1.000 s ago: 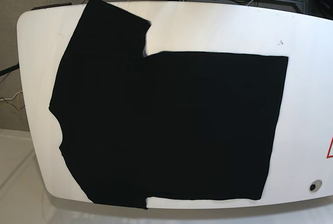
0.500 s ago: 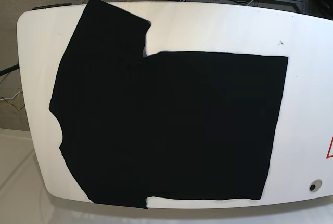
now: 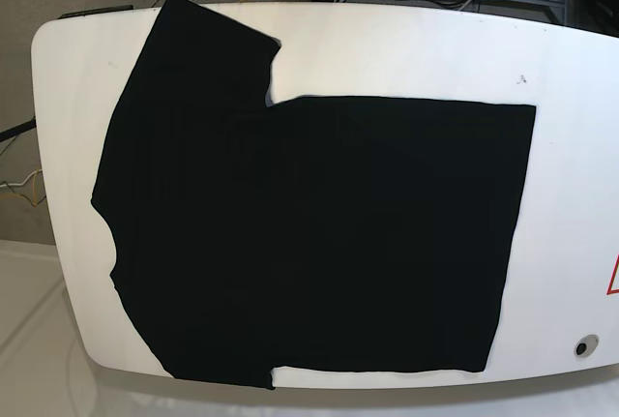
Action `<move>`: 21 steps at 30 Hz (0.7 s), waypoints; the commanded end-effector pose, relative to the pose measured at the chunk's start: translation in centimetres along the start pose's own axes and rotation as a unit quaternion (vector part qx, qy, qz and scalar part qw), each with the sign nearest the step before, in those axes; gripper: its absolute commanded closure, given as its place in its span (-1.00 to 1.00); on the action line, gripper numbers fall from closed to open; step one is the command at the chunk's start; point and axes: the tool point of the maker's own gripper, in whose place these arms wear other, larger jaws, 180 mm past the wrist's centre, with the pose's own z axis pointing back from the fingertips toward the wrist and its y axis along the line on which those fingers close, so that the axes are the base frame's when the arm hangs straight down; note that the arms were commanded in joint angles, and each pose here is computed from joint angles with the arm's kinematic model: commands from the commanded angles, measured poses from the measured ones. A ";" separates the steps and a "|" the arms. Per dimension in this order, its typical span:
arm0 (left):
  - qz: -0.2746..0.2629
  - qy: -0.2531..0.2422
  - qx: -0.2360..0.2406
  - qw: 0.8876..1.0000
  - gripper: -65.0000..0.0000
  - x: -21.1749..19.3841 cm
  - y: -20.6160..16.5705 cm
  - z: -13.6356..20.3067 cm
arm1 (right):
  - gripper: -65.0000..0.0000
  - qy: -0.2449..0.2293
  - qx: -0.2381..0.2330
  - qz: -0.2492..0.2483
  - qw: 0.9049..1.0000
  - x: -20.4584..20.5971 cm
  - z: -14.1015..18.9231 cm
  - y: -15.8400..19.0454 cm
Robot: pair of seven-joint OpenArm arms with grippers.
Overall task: Fold the T-shirt properly
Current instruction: 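Move both grippers down toward the collar edge of the black T-shirt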
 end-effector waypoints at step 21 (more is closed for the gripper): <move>-0.014 -0.115 0.045 0.992 0.99 7.8 3.0 6.9 | 1.00 -0.154 0.062 -0.044 0.985 14.6 6.2 0.6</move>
